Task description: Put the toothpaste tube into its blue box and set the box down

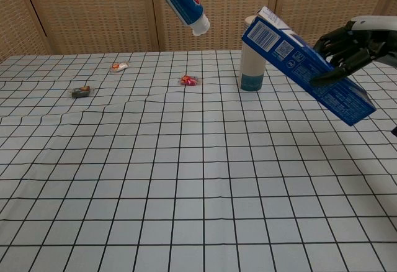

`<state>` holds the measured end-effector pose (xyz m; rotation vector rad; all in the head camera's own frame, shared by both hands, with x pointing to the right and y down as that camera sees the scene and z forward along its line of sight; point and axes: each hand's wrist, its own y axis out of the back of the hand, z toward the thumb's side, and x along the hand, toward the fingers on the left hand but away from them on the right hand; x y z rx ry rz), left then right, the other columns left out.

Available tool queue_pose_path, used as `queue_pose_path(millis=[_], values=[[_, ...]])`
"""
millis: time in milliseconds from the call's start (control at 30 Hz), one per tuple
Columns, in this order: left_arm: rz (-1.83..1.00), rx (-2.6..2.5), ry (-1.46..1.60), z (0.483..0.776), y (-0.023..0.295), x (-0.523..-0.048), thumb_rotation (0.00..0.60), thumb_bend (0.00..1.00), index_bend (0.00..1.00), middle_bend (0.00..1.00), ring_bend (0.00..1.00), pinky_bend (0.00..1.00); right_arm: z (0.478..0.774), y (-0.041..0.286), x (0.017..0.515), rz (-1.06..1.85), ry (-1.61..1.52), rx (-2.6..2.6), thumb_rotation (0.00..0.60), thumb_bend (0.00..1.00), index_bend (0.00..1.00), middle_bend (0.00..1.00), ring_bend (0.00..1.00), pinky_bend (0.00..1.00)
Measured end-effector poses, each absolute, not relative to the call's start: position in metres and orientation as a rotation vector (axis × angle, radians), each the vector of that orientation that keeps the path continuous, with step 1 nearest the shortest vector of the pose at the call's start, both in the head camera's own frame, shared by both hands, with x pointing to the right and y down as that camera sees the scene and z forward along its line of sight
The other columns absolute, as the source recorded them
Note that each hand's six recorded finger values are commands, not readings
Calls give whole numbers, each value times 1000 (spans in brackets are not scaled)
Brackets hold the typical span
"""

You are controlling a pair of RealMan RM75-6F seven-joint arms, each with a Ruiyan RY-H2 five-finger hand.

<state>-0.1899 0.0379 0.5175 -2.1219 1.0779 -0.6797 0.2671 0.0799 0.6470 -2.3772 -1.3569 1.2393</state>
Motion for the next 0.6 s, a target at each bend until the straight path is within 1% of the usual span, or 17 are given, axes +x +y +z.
queue_pose_path(millis=[267, 600], values=[[-686, -2124, 1079, 521, 38, -188, 600, 620, 890, 551, 540, 509, 648, 80, 271, 1245, -1353, -2373, 600, 235, 766, 586, 645, 671], [-629, -2151, 1104, 516, 38, -175, 600, 618, 890, 551, 540, 509, 649, 86, 266, 1226, -1348, -2412, 600, 235, 768, 589, 647, 671]])
